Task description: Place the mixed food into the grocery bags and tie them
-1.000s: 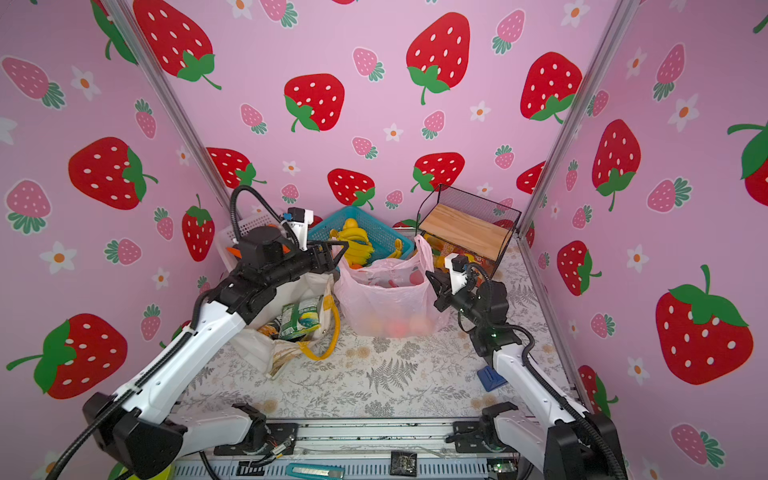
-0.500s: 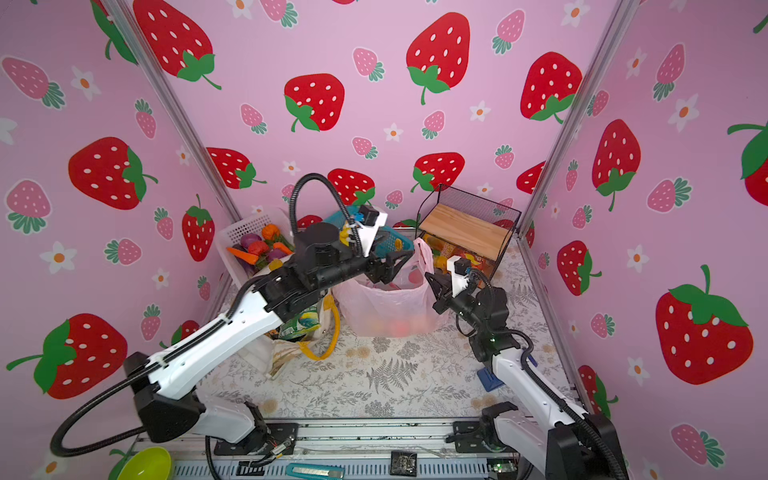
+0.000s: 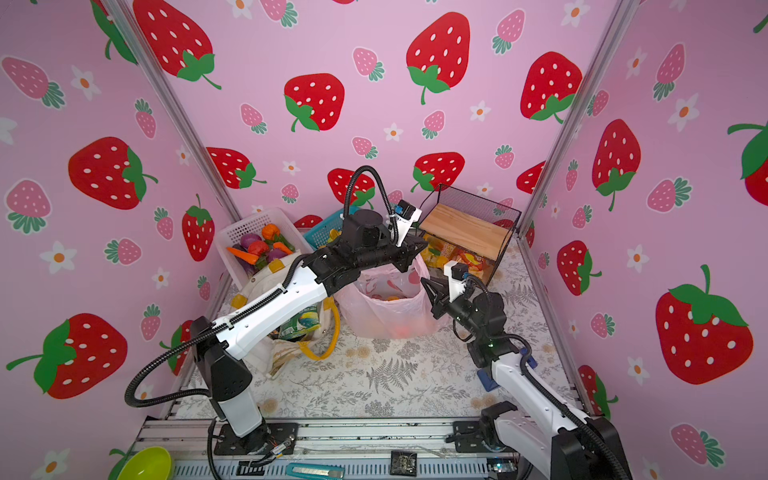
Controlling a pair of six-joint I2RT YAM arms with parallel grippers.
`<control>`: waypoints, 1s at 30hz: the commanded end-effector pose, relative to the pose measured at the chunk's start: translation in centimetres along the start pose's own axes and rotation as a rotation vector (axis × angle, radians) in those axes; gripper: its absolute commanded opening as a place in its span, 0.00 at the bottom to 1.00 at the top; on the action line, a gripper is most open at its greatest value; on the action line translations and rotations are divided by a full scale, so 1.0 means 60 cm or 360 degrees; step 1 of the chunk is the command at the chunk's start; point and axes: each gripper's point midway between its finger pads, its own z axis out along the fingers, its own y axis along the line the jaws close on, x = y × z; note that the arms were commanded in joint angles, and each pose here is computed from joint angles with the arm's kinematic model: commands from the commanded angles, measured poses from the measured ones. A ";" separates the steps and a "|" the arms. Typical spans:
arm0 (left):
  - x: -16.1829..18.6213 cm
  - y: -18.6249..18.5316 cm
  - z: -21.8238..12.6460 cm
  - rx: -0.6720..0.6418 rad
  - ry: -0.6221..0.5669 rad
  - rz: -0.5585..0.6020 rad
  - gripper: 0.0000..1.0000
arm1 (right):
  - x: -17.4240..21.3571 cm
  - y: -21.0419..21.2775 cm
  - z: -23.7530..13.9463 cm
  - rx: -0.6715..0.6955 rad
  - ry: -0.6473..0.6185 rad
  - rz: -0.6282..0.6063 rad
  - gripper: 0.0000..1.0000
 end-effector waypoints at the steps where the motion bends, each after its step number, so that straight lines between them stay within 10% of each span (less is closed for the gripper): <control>1: -0.037 -0.032 -0.040 0.0331 -0.0041 -0.0112 0.00 | -0.032 -0.001 -0.014 0.0034 -0.0062 -0.0219 0.62; 8: -0.027 -0.056 -0.061 0.0587 0.0029 -0.0134 0.00 | -0.095 0.035 0.012 -0.0325 -0.0085 -0.0374 0.93; 18: -0.052 -0.058 -0.063 0.0612 -0.0056 -0.0299 0.00 | -0.092 0.051 0.072 -0.0253 -0.0123 -0.0418 0.92; 30: -0.059 -0.042 -0.075 0.0503 -0.0120 -0.0497 0.00 | 0.022 -0.067 0.082 0.0521 -0.0042 -0.0085 0.28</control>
